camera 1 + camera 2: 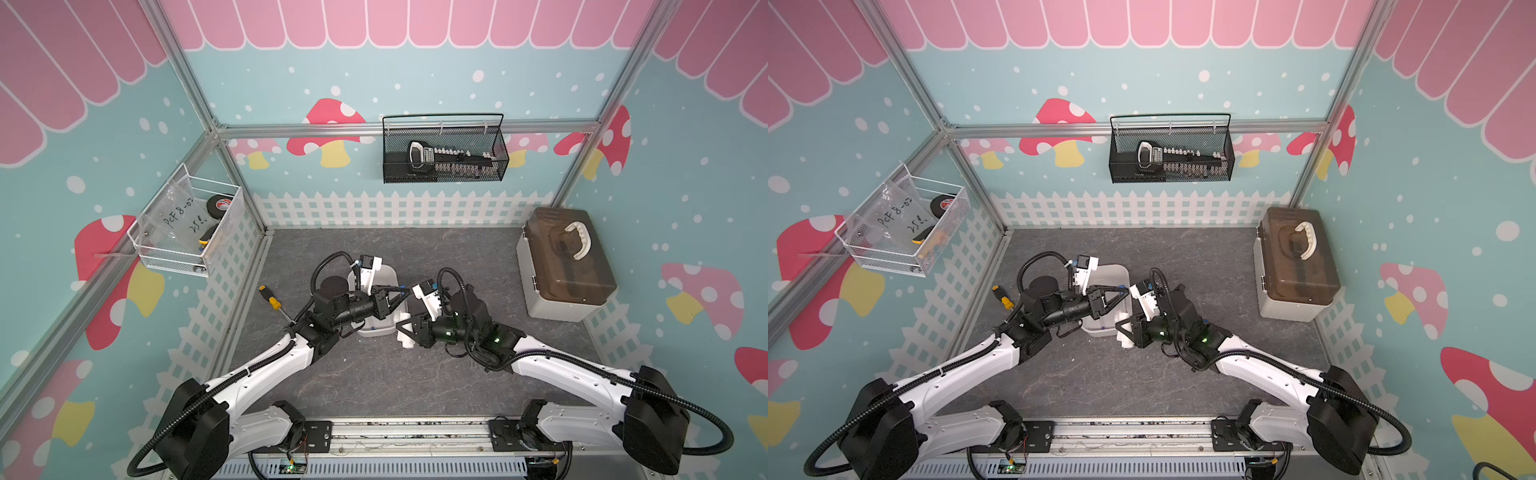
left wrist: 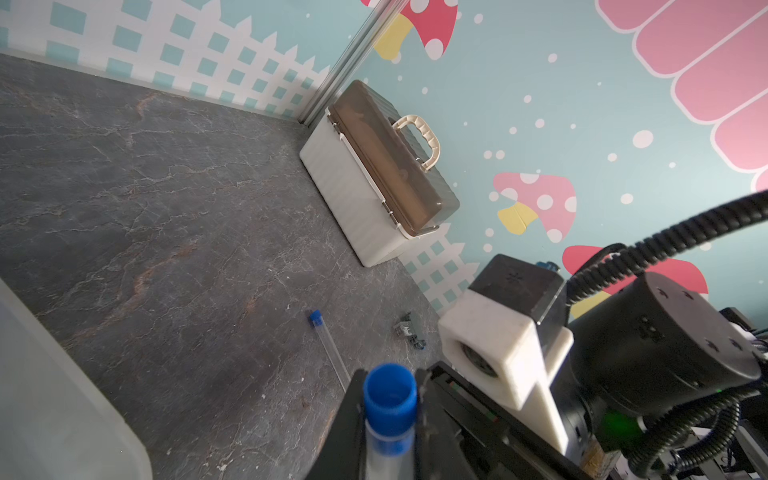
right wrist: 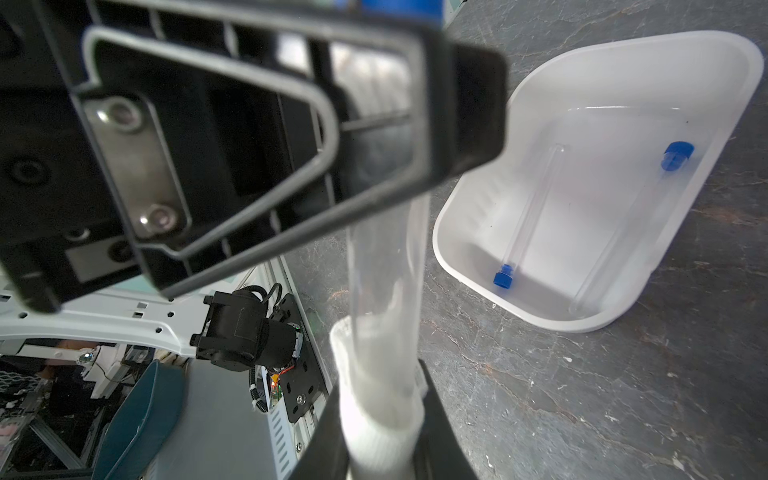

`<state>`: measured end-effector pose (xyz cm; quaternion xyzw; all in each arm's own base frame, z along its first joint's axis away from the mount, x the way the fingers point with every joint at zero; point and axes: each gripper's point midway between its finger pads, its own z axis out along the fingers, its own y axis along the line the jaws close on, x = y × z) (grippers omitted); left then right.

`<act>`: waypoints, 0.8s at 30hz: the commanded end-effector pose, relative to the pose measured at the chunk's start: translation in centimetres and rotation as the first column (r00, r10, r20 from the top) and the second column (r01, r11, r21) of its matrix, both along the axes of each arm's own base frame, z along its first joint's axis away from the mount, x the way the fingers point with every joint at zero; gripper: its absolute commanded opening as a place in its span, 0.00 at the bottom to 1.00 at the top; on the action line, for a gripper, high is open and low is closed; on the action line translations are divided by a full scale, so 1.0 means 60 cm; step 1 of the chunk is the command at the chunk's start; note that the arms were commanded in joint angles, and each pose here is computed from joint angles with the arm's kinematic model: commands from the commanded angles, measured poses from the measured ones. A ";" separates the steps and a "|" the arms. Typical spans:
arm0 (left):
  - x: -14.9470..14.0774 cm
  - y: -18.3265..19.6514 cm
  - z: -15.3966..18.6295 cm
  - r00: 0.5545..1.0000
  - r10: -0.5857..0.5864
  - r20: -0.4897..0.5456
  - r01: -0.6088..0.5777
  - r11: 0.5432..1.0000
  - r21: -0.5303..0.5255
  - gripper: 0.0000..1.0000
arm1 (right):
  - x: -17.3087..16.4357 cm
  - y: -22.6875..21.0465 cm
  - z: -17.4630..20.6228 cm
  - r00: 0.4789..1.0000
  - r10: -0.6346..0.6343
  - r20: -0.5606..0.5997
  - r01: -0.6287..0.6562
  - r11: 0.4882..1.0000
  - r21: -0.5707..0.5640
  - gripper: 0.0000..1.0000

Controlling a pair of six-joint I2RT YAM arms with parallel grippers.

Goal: Wipe the exteriors of test tubes
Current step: Wipe the dirt from the test tube.

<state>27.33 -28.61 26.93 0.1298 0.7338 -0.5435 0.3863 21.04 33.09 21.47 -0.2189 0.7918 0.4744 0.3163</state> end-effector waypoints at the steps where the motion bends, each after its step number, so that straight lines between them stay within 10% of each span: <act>1: -0.008 -0.003 -0.024 0.999 -0.025 -0.042 0.027 0.999 0.028 0.15 | 0.006 0.007 0.042 0.998 0.008 0.063 -0.012 0.998 0.061 0.17; 24: -0.016 -0.003 -0.033 0.997 -0.040 -0.065 0.042 0.999 0.027 0.15 | 0.071 0.004 0.114 0.986 -0.045 0.163 0.028 0.994 0.105 0.20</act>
